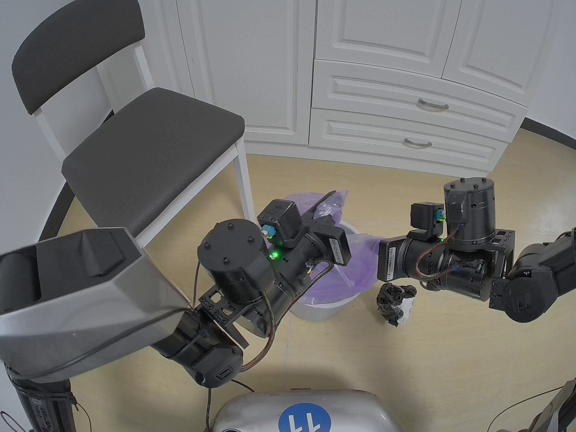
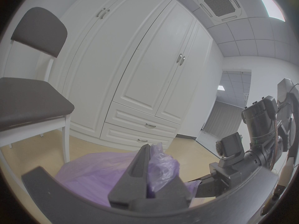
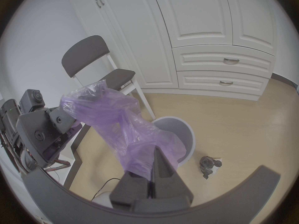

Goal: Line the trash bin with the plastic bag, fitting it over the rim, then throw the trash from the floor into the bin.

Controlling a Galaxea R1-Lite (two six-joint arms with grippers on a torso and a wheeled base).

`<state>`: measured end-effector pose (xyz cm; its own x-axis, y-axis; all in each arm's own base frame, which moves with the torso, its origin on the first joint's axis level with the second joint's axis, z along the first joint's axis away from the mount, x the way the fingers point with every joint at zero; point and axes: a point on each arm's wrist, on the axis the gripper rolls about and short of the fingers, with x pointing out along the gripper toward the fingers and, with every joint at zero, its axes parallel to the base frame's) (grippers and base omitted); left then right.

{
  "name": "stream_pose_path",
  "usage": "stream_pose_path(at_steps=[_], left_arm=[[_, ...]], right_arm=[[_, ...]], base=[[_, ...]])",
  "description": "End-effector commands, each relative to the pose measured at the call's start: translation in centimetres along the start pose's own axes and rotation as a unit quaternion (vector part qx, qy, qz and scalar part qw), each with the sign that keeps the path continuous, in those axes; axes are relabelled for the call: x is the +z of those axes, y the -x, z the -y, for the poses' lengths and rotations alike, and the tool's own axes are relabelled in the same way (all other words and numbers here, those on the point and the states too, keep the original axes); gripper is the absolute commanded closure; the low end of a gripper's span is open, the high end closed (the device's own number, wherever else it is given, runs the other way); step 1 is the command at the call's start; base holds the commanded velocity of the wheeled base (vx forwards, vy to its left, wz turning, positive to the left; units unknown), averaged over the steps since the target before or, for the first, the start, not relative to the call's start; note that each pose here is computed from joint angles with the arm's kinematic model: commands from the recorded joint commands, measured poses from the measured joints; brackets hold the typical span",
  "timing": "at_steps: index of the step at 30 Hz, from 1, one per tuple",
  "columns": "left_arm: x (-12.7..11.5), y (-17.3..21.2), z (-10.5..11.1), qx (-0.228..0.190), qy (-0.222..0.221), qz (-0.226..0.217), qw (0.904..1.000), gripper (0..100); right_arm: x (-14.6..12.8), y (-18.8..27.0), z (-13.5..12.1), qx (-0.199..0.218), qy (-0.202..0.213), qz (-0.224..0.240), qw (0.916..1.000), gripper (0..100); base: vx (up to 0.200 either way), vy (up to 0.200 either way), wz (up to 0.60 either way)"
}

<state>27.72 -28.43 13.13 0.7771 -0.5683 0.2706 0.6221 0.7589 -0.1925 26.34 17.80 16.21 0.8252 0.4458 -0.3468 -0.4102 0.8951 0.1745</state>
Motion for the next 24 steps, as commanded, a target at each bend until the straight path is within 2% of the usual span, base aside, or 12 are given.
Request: stream_pose_path(at_steps=[1, 16, 21, 24], left_arm=[[-1.9, -0.8, -0.4, 0.005, 0.001, -0.01, 0.9999, 100], [-5.0, -2.5, -1.9, 0.02, 0.031, -0.016, 0.9992, 100], [-6.1, -4.1, -2.5, 0.012, 0.034, -0.008, 0.9993, 100], [-7.1, -4.9, -2.9, -0.007, 0.032, -0.022, 0.9992, 100]], right_arm=[[-0.7, -1.7, 1.1, -0.018, -0.003, -0.014, 0.9997, 100], [-2.0, -5.5, 3.9, -0.056, -0.015, -0.04, 0.9976, 100], [-2.1, -6.8, 5.3, -0.064, -0.025, -0.043, 0.9967, 100], [-2.4, -7.1, 5.6, -0.061, -0.027, -0.049, 0.9966, 100]], base=[[0.0, 0.0, 0.0], [0.0, 0.0, 0.0], [0.0, 0.0, 0.0], [0.0, 0.0, 0.0]])
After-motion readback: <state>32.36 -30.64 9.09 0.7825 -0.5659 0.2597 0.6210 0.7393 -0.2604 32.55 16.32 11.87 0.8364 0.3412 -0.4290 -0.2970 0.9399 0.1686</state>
